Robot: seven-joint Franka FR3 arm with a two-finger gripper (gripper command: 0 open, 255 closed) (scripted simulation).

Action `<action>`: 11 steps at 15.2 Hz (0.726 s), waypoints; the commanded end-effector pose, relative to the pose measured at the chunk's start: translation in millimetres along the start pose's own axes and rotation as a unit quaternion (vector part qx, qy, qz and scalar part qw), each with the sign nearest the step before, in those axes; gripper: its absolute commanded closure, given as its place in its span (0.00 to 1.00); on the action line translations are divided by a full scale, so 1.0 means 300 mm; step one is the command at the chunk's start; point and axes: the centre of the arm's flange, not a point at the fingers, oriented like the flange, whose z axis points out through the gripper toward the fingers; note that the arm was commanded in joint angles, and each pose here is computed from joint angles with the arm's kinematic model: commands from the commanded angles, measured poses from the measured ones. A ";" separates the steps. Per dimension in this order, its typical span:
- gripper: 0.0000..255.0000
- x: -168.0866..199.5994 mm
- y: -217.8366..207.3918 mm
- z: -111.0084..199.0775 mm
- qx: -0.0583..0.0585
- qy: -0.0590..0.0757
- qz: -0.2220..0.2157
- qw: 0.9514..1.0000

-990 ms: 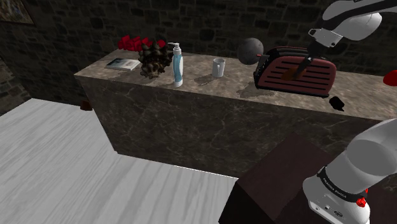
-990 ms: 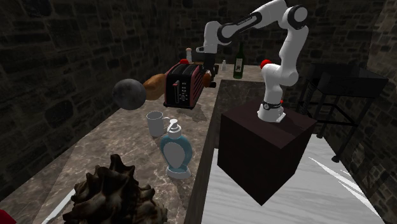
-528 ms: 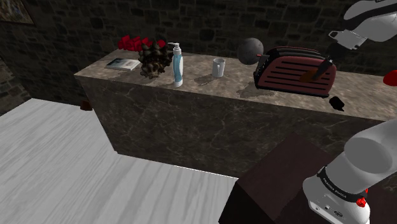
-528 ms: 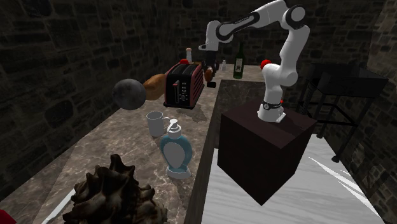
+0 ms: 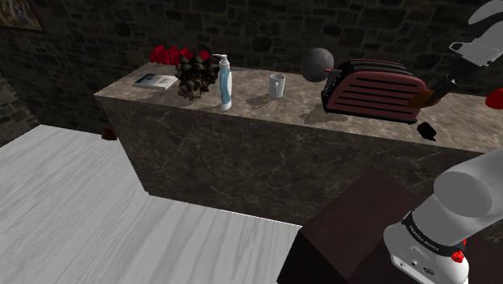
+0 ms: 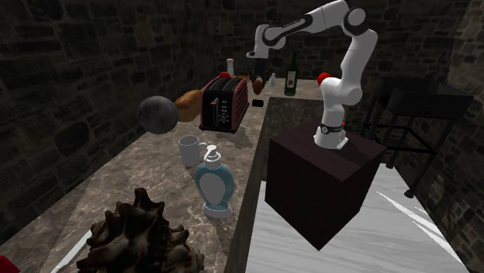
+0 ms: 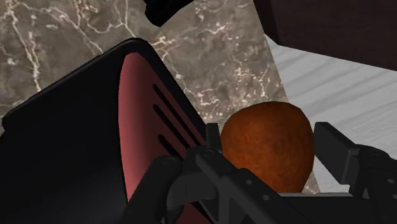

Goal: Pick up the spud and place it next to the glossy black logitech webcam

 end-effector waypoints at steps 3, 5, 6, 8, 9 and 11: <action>1.00 -0.150 0.080 -0.048 0.000 0.000 -0.001 1.000; 1.00 -0.225 0.118 -0.073 0.000 0.000 -0.001 1.000; 1.00 -0.262 0.138 -0.085 0.000 0.000 -0.001 1.000; 1.00 -0.337 0.176 -0.110 0.000 0.000 -0.001 1.000; 1.00 -0.375 0.196 -0.122 0.000 0.000 -0.001 1.000; 1.00 -0.450 0.234 -0.147 0.000 0.000 -0.001 1.000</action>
